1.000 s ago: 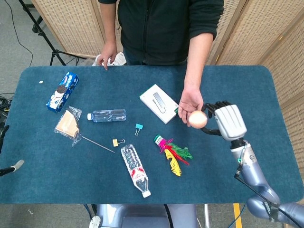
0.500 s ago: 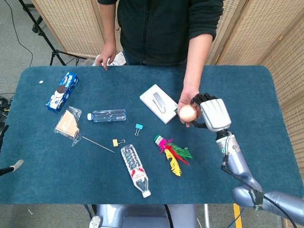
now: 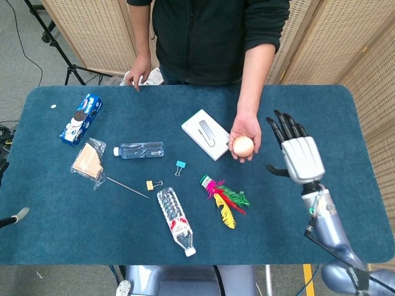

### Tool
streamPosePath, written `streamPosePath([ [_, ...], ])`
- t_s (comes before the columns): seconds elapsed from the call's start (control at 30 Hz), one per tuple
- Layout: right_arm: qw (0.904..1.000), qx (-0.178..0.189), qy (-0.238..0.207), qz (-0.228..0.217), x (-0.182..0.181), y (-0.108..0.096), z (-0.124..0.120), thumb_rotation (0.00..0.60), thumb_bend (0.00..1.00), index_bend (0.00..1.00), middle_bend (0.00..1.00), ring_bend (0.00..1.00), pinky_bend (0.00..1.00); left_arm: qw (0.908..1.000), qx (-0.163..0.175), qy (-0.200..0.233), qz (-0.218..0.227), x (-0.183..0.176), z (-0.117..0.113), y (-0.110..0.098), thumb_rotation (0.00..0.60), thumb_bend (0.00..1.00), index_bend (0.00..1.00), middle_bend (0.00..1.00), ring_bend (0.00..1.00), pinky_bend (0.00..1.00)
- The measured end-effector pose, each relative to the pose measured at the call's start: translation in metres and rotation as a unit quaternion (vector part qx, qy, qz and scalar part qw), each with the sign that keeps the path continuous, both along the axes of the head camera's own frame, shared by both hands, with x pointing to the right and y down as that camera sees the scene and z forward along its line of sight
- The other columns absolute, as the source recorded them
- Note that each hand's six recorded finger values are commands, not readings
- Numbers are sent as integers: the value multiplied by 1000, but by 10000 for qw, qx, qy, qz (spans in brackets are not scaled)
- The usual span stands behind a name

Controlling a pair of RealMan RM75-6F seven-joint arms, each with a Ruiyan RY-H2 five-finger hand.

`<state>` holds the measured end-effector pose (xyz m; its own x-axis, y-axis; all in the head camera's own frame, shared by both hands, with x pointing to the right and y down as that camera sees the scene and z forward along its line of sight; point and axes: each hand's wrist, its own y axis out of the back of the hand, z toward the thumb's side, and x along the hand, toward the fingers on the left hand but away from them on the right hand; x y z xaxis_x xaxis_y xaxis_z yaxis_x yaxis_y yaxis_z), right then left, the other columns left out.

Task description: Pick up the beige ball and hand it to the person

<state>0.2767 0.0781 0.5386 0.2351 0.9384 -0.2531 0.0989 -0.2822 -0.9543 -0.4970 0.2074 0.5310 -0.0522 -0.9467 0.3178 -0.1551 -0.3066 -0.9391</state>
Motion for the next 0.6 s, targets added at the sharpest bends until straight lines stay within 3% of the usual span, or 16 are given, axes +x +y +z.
streamPosePath([
  [0.2, 9994, 213, 262, 93, 48, 43, -3, 600, 0, 0, 0, 0, 105, 10000, -9, -3, 15, 0, 0, 1, 600, 0, 0, 0, 0, 0],
  [0.4, 9957, 231, 894, 103, 96, 91, 17, 600, 0, 0, 0, 0, 86, 10000, -22, -35, 45, 1, 2, 2, 600, 0, 0, 0, 0, 0],
  [0.5, 9955, 204, 912, 156, 109, 113, 23, 600, 0, 0, 0, 0, 69, 10000, -14, -46, 55, 2, 3, 3, 600, 0, 0, 0, 0, 0],
  [0.6, 9966, 133, 784, 227, 113, 122, 25, 600, 0, 0, 0, 0, 64, 10000, -11, -45, 57, 2, 3, 3, 600, 0, 0, 0, 0, 0],
])
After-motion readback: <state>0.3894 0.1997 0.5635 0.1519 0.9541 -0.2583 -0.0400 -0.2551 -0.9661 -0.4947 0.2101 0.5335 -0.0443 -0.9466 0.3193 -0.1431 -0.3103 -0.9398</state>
